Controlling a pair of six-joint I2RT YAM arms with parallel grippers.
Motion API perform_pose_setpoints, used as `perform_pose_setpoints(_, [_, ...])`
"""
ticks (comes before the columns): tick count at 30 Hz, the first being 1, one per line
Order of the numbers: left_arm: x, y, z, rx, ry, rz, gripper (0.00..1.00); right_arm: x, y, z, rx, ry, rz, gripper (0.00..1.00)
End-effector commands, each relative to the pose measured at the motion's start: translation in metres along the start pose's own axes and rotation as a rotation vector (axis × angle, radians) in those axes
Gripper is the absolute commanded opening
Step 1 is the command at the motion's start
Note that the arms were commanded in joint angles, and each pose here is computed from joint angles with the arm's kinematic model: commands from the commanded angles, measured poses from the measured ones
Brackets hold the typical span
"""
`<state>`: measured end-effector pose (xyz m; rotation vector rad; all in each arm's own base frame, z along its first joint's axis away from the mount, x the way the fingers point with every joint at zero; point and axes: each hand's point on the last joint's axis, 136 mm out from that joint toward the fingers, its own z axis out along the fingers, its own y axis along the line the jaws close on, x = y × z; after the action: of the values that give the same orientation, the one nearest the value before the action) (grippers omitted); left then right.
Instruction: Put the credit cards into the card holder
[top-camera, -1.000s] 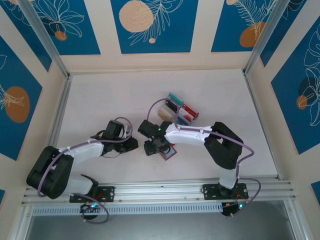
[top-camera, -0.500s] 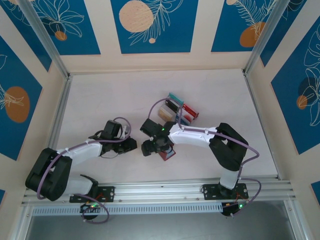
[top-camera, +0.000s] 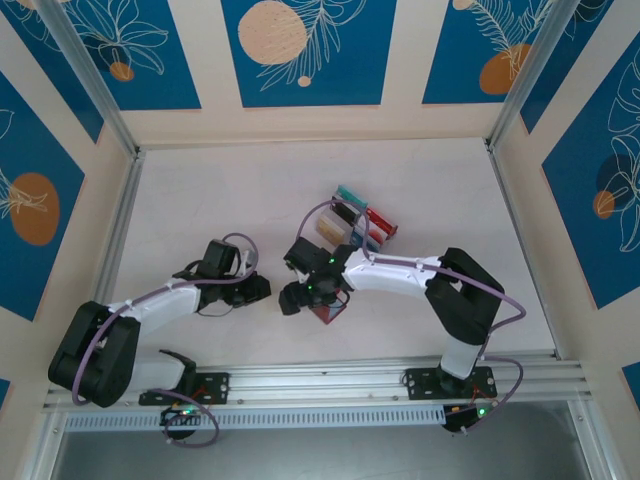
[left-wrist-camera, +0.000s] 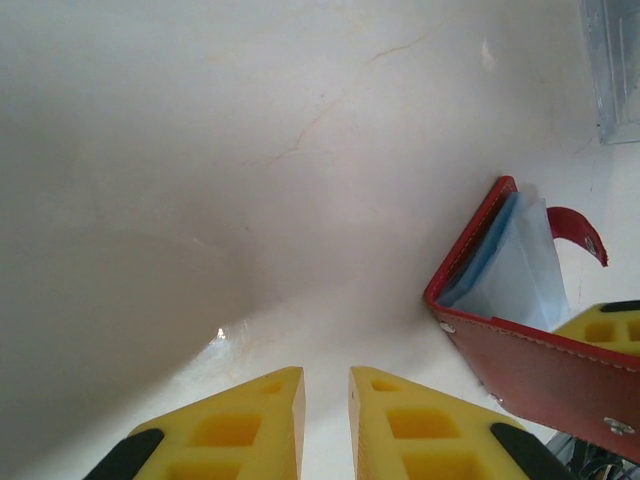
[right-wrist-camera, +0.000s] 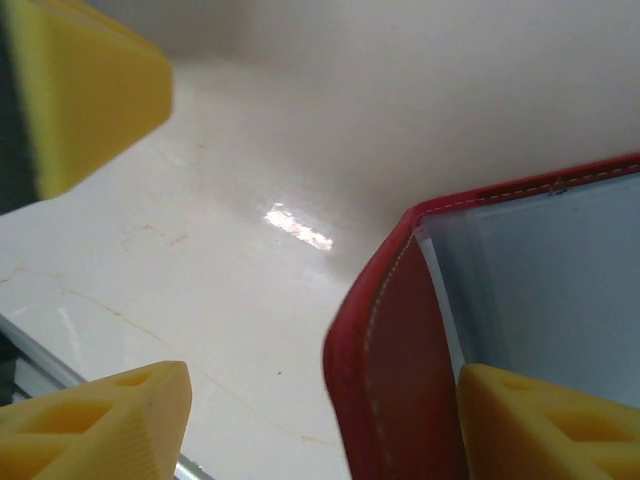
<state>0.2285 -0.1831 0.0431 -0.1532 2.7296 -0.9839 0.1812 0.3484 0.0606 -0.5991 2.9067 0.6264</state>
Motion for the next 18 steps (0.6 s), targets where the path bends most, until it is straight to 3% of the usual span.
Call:
perform_pose_setpoints(1, [0.000,-0.002,-0.003,0.011,0.010,0.004,0.19,0.004,0.004,-0.012,0.025,-0.020,-0.020,0.63])
perform_pose_setpoints(3, [0.000,-0.003,-0.003,0.016,0.009,0.005,0.18,0.005,-0.004,-0.010,0.118,-0.024,-0.036,0.50])
perform_pose_setpoints(5, [-0.001,-0.004,-0.004,0.015,0.006,0.006,0.18,0.005,-0.017,-0.005,0.214,-0.012,-0.026,0.29])
perform_pose_setpoints(11, [-0.001,-0.004,-0.006,0.009,0.007,0.010,0.18,0.004,-0.059,-0.016,0.472,-0.050,0.039,0.00])
perform_pose_setpoints(18, [-0.001,-0.001,-0.003,-0.002,0.013,0.012,0.18,0.000,-0.100,-0.065,0.760,-0.148,0.086,0.00])
